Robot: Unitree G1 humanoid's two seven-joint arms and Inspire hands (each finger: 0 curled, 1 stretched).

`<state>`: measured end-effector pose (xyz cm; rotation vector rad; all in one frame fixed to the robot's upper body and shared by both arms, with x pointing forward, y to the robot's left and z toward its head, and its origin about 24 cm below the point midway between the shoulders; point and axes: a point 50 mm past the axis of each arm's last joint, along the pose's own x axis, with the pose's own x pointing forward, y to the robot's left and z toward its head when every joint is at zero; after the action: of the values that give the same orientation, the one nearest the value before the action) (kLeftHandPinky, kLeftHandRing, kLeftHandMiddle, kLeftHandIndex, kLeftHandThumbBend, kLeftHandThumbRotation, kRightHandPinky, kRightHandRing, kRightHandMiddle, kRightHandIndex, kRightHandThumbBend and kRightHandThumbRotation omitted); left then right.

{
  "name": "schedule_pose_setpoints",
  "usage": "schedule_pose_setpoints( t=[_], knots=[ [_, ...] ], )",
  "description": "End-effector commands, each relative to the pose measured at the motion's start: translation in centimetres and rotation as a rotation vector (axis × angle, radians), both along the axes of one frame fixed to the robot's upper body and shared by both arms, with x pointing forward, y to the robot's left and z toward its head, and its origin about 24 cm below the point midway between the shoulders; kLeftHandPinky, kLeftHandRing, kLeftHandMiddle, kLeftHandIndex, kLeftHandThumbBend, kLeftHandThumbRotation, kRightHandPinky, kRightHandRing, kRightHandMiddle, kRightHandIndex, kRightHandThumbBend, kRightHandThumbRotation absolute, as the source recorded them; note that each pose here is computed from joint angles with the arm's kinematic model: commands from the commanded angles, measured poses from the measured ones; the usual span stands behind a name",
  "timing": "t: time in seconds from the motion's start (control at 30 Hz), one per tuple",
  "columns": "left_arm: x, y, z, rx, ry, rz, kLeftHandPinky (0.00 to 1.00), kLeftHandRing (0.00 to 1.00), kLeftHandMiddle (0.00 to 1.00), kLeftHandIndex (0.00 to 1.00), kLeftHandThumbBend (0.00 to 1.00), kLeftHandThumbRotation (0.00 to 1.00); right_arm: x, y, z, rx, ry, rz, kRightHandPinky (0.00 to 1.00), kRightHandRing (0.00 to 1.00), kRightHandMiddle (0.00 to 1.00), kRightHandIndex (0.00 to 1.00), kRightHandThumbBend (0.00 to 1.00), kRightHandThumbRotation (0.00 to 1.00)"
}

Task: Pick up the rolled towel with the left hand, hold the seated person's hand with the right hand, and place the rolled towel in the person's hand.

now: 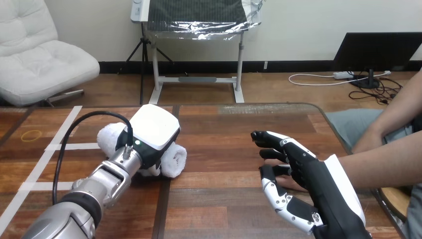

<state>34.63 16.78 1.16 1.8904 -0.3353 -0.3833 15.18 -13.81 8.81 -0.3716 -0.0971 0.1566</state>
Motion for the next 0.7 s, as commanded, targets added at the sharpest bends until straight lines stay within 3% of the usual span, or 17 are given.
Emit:
schedule_pose_setpoints(
  t=[0.0, 0.27, 0.53, 0.67],
  knots=[
    [0.13, -0.18, 0.47, -0.075, -0.025, 0.001, 0.23, 0.26, 0.32, 0.39, 0.6, 0.0, 0.91, 0.32, 1.41, 0.007, -0.088, 0.021, 0.65, 0.79, 0.82, 0.79, 0.11, 0.0],
    [-0.04, -0.18, 0.55, -0.163, -0.032, 0.008, 0.28, 0.31, 0.37, 0.43, 0.6, 0.0, 1.0, 0.33, 1.37, 0.002, -0.079, 0.016, 0.65, 0.8, 0.82, 0.79, 0.12, 0.0],
    [-0.29, -0.19, 0.88, -0.381, -0.045, 0.05, 0.34, 0.36, 0.41, 0.47, 0.59, 0.0, 1.16, 0.42, 1.36, 0.0, -0.08, 0.02, 0.65, 0.8, 0.82, 0.79, 0.12, 0.0],
    [-0.56, -0.25, 1.15, -0.483, -0.077, 0.04, 0.38, 0.39, 0.44, 0.49, 0.58, 0.0, 1.26, 0.46, 1.33, -0.001, -0.082, 0.022, 0.66, 0.81, 0.82, 0.78, 0.12, 0.0]
  ],
)
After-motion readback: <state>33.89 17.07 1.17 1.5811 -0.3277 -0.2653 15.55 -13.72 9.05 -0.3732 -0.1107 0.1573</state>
